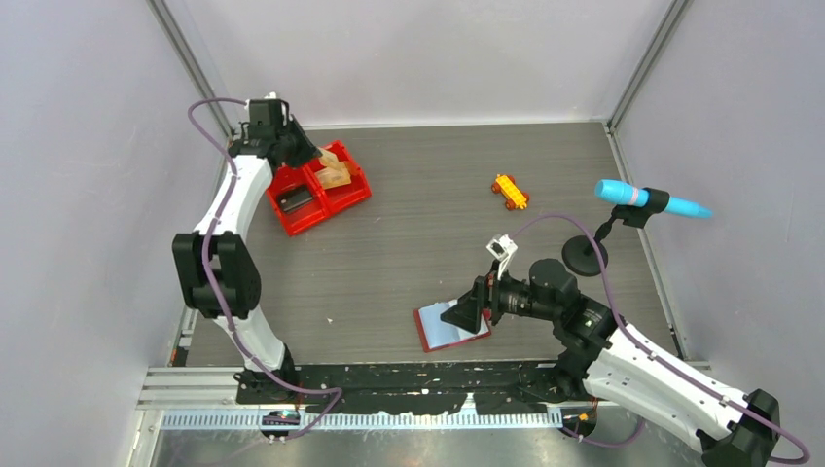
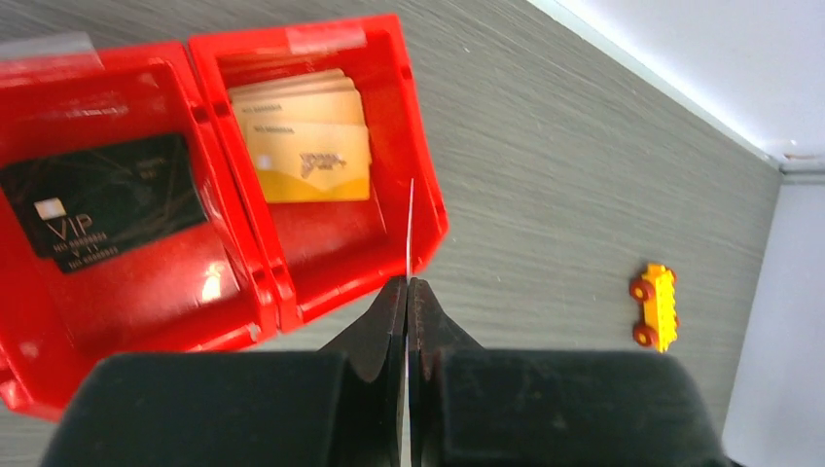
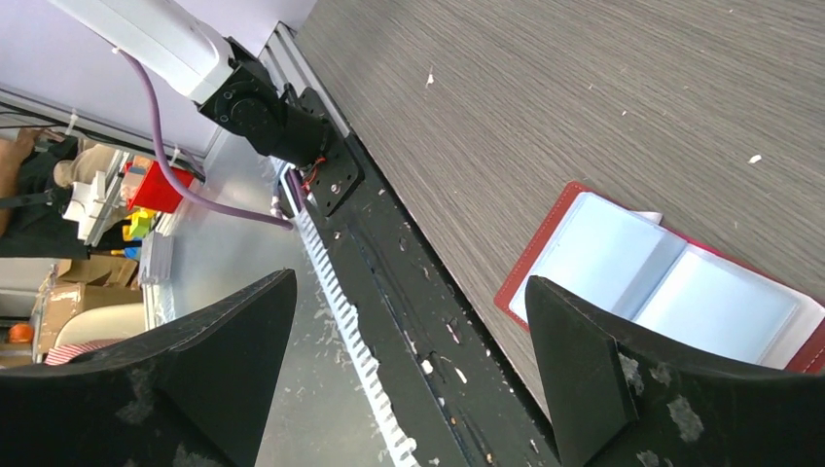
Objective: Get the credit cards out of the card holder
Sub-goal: Place the credit card in the storage box.
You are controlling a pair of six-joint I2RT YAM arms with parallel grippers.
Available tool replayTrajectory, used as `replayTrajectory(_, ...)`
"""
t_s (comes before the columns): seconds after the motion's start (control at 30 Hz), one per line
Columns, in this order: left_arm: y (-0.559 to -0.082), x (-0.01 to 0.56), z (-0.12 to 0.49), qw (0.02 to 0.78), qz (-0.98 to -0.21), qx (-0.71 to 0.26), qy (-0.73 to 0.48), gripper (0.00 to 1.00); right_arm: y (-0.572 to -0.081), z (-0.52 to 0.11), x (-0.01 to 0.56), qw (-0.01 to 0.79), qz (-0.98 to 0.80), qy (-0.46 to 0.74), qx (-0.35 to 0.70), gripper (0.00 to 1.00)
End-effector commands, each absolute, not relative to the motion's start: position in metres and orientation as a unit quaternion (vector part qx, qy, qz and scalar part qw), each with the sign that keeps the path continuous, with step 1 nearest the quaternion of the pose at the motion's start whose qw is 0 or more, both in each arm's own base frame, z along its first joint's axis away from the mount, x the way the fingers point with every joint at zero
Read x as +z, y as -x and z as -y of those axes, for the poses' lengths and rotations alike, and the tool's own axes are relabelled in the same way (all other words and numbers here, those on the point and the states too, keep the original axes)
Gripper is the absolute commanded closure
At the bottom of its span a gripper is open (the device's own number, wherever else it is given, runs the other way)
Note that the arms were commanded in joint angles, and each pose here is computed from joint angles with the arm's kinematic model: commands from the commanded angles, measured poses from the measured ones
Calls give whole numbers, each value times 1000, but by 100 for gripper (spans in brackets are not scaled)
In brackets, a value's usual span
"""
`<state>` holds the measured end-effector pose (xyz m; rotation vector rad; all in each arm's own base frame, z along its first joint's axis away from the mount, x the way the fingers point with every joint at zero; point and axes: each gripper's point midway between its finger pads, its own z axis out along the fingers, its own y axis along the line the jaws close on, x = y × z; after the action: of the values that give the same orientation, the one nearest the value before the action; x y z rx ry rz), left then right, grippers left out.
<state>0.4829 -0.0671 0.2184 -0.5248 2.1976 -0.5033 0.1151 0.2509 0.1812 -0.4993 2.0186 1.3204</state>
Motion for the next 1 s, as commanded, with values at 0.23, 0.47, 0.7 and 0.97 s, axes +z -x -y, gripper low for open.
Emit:
replayTrajectory(0.23,-531,188,37,387,-872,-200,222,100,-141,-262,210,370,-767,190,489,4)
replayTrajectory(0.47,-551,171,46,384,-872,-224,206,100,-150,-272,202,348,-782,196,479,5)
replayTrajectory(0.7,-562,147,49,362,-879,-230,211,100,-157,-278,193,337,-794,192,468,5)
replayTrajectory(0.97,-571,137,48,358,-881,-228,208,100,-163,-283,195,335,-797,192,465,5)
